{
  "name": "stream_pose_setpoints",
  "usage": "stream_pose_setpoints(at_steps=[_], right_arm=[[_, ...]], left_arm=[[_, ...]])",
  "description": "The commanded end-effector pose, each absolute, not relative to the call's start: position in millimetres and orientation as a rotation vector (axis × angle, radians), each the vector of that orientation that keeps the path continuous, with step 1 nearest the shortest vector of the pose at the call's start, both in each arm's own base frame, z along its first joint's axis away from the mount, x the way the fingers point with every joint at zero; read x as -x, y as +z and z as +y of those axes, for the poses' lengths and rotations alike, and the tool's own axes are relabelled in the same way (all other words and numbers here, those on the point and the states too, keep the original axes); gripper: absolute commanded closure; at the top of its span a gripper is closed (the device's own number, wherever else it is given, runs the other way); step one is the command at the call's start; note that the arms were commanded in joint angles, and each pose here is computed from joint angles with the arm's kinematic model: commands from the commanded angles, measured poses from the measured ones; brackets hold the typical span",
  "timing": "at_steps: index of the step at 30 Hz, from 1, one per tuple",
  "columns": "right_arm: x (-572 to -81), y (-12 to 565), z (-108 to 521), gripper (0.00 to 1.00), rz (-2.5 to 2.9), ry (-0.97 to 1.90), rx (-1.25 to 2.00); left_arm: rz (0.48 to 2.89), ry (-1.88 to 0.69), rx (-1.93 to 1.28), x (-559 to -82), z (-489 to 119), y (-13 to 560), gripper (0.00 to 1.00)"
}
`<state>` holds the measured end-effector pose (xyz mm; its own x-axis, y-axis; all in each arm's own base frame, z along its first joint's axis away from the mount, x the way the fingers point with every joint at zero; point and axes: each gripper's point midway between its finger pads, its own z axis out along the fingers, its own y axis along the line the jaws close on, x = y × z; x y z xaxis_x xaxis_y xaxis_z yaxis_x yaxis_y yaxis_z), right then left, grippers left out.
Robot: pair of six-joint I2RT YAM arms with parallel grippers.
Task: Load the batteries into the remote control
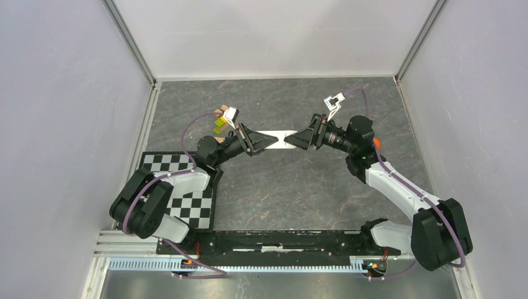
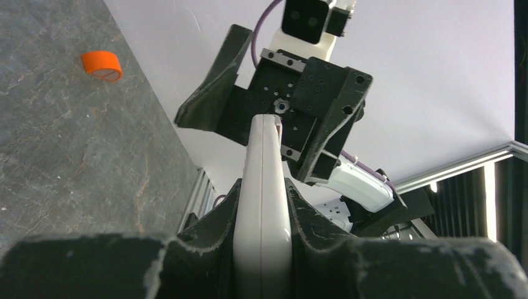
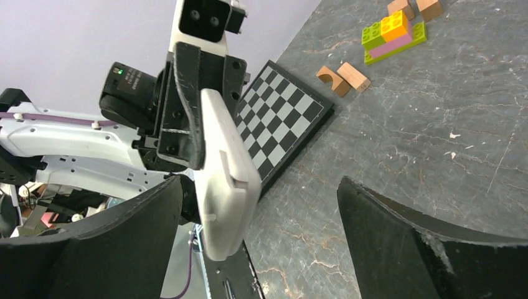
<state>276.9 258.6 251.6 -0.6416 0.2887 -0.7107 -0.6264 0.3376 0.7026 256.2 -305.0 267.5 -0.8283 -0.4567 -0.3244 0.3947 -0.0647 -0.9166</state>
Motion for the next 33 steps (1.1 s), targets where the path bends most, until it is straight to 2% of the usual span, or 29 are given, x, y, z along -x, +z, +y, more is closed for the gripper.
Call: stream_pose_setpoints(at_steps=[1, 5, 8, 11, 13, 16, 19, 25, 29, 31, 32, 33], right_arm=[[-279.9, 301.5, 252.8, 0.02, 1.624, 1.402, 0.335], [-283.8, 308.3, 242.9, 0.02, 1.612, 1.368, 0.312], [-301.9, 300.7, 219.2, 0.02, 1.657, 1.223, 0.238], [-341.8, 277.2, 154.4, 0.02, 1.779, 0.735, 0.067], [-357.2, 265.0, 86.2, 0.02, 1.84, 0.334, -0.183], [-353.4, 260.7, 20.3, 0.02, 1.8, -0.066, -0.298], [-340.0, 270.8, -14.8, 0.02, 1.662, -0.289, -0.266], [-343.4, 293.7, 23.9, 0.02, 1.65, -0.111, -0.045], [-349.4, 277.1, 20.2, 0.02, 1.744, -0.123, -0.124], [-350.0, 271.1, 28.4, 0.02, 1.743, -0.096, -0.056], [-348.8, 264.7, 39.3, 0.03, 1.743, -0.053, 0.015], [-346.8, 261.5, 55.0, 0.1, 1.737, 0.026, 0.089]], left_arm=[[1.59, -1.953, 0.107, -263.1, -298.7, 273.4, 0.98], [1.607, -1.934, 0.131, -268.7, -296.4, 265.8, 0.98], [1.61, -1.919, 0.145, -273.7, -292.2, 262.1, 0.98], [1.608, -1.898, 0.154, -278.2, -285.6, 260.8, 0.98], [1.615, -1.878, 0.156, -280.9, -282.0, 259.4, 0.98], [1.638, -1.832, 0.143, -283.2, -279.0, 257.4, 0.98], [1.664, -1.775, 0.119, -285.0, -277.0, 256.6, 0.98], [1.713, -1.684, 0.083, -287.2, -275.2, 256.8, 0.98], [1.719, -1.67, 0.064, -286.9, -275.5, 259.1, 0.98], [1.717, -1.672, 0.059, -286.4, -275.7, 260.0, 0.98], [1.715, -1.675, 0.05, -285.7, -276.1, 261.4, 0.98], [1.716, -1.68, 0.04, -284.8, -277.0, 261.8, 0.98]])
